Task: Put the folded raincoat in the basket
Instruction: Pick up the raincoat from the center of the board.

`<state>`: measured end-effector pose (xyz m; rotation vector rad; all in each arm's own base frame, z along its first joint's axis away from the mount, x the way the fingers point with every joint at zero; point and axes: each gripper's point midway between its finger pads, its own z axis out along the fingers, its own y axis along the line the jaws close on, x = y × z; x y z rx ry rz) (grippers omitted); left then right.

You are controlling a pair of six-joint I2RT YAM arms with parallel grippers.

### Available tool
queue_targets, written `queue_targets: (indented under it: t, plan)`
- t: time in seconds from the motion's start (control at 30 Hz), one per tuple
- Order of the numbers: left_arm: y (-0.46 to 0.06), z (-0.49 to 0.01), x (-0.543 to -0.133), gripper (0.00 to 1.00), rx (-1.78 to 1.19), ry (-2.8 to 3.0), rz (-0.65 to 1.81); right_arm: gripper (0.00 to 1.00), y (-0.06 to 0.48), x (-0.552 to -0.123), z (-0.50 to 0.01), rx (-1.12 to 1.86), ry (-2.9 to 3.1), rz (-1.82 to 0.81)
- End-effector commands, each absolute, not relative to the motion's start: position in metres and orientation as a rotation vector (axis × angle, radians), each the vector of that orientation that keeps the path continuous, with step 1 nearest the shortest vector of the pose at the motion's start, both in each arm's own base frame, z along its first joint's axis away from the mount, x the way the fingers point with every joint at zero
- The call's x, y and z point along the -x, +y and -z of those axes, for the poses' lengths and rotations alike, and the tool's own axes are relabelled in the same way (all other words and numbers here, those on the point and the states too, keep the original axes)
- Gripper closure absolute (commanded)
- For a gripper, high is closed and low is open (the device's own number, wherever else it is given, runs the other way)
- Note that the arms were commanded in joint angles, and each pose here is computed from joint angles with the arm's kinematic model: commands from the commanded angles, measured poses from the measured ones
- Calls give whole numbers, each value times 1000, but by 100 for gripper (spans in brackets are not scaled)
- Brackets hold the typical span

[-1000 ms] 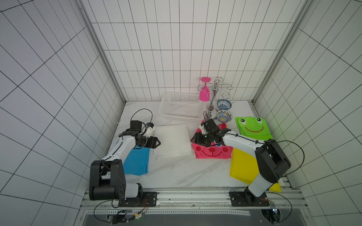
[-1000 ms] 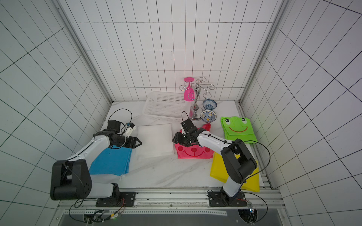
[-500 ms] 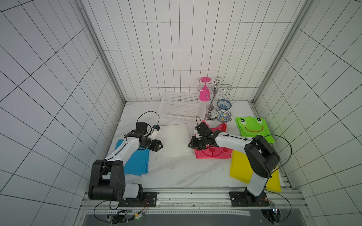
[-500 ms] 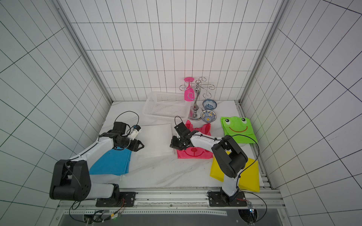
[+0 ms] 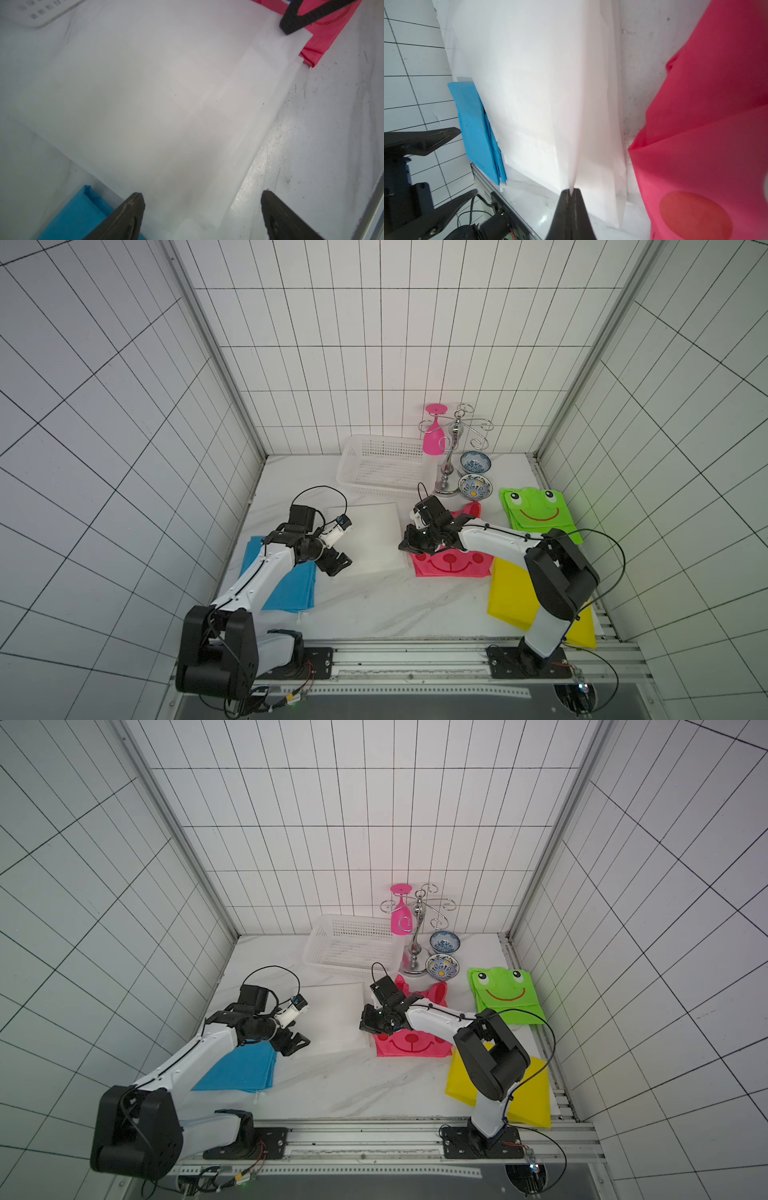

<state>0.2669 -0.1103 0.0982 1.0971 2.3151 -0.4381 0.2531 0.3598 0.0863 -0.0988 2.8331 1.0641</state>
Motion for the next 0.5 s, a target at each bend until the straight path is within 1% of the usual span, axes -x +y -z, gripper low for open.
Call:
queue_targets:
  t: [0.0,0.13,0.33,0.47]
  plan:
    - [-123,-105,-262,4,-1253,2169,431,100,372,-246,-126,123,2783,-1203]
    - [-132,-97,-271,2,-1271,2113,375,100,363,-238,-121,121,2807,-1193]
    - [-147,-69,-271,3,-1389,2095,251,100,343,-237,-82,129,2908,-1048]
    - [-151,-52,-266,3,-1476,2090,149,100,341,-239,-69,130,2933,-1002]
